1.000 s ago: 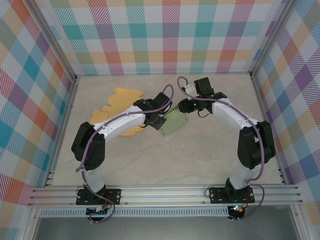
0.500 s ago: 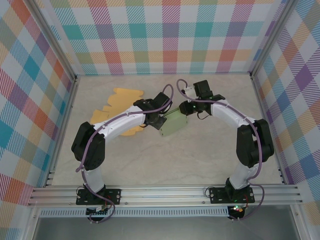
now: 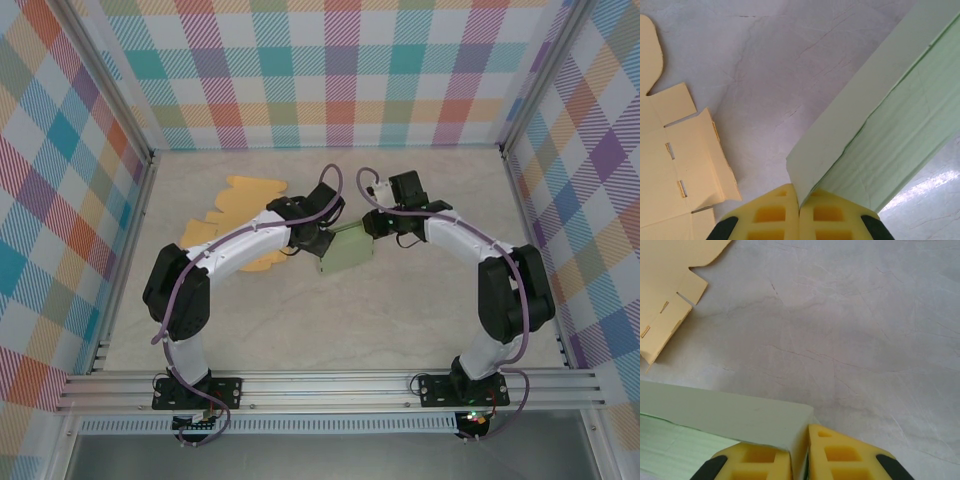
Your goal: Fold the paper box
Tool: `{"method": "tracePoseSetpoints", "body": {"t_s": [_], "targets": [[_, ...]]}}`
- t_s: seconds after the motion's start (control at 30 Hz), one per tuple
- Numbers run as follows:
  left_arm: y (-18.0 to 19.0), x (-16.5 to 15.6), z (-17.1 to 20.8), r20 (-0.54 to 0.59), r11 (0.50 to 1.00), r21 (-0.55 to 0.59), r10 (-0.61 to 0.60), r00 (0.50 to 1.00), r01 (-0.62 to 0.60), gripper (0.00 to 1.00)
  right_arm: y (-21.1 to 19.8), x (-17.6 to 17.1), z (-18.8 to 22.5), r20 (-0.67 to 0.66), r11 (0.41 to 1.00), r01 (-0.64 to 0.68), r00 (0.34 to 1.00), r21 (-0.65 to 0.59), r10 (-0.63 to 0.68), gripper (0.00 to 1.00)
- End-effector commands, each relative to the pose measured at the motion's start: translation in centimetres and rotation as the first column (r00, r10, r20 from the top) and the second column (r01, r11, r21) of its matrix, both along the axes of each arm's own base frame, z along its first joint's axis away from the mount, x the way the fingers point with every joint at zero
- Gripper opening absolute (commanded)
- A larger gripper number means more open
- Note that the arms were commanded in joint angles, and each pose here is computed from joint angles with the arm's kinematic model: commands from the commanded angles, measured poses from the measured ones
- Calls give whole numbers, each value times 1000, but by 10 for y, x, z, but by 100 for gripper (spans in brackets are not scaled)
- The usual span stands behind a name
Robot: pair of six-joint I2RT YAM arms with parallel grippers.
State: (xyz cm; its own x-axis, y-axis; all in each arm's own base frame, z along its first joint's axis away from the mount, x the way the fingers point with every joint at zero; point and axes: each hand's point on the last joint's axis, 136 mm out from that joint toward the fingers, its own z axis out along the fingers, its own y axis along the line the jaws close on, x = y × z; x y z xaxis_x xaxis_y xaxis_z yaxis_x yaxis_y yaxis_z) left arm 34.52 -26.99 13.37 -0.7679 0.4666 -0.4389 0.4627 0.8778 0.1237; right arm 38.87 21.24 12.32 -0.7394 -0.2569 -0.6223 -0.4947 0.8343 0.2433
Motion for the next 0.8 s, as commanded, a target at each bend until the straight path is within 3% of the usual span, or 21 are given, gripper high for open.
{"method": "tracePoseSetpoints", "body": {"t_s": [0.0,0.4,0.77], "targets": [[-21,5,38,52,992,-128,13,999,-6,2,8,-7,2,9,1000,-13,1000,12,13,15],[-31,6,49,13,982,-186,38,999,-34,5,6,-16,2,9,1000,20,1000,-1,-20,15],[-29,16,40,-125,937,-301,147,981,-179,6,6,-27,6,-15,995,74,997,-69,-75,15]]}}
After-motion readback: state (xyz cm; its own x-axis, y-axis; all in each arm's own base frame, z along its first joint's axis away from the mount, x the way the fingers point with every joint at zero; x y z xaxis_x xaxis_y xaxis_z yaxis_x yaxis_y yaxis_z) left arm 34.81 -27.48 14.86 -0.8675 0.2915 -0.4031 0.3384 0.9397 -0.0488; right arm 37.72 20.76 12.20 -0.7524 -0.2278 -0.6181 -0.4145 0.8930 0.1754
